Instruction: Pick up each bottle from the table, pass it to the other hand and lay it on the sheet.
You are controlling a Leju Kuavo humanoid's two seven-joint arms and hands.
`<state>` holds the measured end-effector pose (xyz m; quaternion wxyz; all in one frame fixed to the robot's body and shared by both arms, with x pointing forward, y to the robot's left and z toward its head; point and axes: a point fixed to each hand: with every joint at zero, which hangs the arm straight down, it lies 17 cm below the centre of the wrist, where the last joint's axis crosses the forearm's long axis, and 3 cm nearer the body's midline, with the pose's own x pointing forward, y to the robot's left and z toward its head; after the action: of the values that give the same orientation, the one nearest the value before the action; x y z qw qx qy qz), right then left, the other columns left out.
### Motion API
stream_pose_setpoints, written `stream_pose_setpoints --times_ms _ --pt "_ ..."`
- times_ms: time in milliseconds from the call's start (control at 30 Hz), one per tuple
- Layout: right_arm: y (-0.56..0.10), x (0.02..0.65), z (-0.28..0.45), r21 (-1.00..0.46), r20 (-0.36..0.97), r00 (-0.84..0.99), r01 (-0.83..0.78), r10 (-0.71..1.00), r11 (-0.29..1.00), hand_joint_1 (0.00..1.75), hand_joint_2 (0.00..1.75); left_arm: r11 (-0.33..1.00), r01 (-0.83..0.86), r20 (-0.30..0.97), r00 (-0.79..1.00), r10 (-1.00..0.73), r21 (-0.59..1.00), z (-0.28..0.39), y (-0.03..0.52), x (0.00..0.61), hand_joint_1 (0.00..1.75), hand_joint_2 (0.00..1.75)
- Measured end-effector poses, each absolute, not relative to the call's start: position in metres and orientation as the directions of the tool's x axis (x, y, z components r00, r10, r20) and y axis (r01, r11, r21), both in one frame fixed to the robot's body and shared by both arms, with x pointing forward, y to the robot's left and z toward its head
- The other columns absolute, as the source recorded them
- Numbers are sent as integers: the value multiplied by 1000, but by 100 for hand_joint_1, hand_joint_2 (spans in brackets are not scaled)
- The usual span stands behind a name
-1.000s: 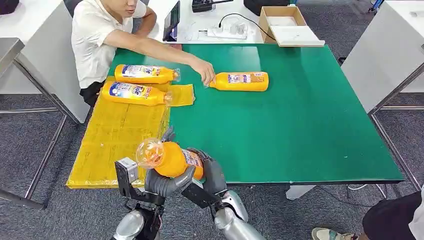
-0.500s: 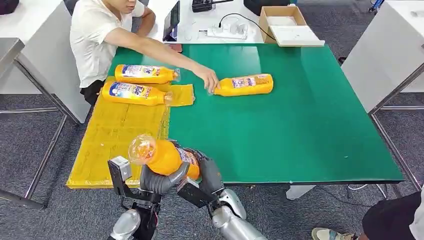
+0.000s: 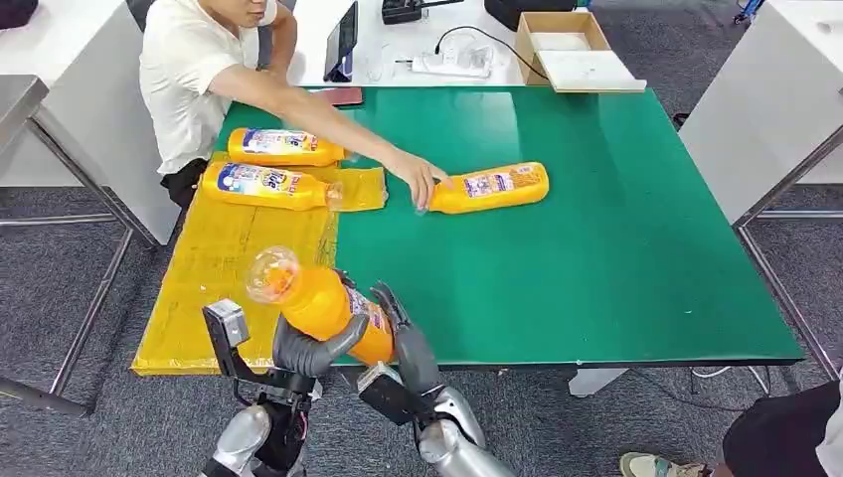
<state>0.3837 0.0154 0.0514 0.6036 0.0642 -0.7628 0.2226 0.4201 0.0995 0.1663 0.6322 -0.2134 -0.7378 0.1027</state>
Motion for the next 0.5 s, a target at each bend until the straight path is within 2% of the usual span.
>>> stream_pose_setpoints --times_ms 100,167,333,500 --pt "-4 373 51 -203 959 -254 -320 122 926 0 0 954 55 939 -168 300 -295 159 150 437 175 175" --pt "-28 374 53 -170 963 -246 -243 109 955 0 0 991 -54 972 -208 107 -121 150 191 443 175 175" --pt "-131 388 73 -84 963 -245 106 108 991 0 0 961 -215 944 -242 -223 172 150 257 448 175 175" --pt "-204 391 94 -13 959 -265 318 102 948 0 0 935 -252 924 -226 -307 249 155 276 459 175 175"
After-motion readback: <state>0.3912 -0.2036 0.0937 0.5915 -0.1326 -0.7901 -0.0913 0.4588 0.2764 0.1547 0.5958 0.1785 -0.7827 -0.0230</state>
